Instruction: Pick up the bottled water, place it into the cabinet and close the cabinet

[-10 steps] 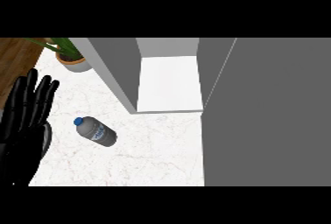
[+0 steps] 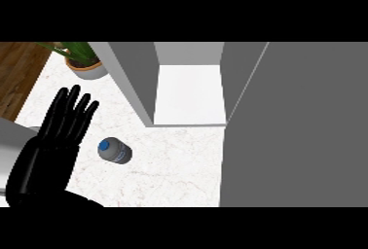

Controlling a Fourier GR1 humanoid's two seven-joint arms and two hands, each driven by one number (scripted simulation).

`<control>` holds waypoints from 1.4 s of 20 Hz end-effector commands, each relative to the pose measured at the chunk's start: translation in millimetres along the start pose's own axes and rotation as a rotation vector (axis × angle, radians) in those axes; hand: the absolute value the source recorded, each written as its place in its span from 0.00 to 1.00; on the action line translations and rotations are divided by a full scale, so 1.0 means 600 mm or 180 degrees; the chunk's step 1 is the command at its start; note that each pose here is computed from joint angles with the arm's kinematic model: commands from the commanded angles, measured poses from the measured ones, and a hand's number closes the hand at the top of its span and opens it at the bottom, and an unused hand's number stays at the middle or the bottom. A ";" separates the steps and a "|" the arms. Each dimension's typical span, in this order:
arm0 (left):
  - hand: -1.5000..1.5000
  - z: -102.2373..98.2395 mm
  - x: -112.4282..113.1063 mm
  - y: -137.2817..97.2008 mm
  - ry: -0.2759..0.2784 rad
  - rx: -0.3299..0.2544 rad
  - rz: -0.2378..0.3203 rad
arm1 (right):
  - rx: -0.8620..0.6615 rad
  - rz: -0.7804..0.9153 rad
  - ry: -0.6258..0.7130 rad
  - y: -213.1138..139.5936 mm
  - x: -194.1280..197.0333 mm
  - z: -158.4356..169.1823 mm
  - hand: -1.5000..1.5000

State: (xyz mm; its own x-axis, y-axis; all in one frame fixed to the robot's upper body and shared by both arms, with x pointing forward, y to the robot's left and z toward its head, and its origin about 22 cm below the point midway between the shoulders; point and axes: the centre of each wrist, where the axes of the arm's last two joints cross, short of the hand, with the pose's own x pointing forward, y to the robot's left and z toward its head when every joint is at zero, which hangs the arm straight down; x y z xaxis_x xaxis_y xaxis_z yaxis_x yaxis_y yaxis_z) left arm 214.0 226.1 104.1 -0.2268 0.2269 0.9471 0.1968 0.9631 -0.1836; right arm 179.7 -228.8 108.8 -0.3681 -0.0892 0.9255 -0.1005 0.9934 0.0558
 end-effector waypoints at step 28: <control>0.00 0.118 -0.032 0.101 0.0562 0.0330 0.0499 | 0.0066 -0.0509 0.0425 0.022 0.024 0.127 0.00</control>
State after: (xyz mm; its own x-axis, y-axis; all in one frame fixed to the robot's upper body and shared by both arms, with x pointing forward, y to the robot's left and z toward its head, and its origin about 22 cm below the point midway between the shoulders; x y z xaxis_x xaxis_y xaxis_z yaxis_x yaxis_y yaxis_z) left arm 155.6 288.8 75.5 -0.0167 0.3571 0.9339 0.1252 0.9274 -0.3524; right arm 113.1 -223.3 86.6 -0.2187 -0.2435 0.9449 -0.1657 0.9636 0.2100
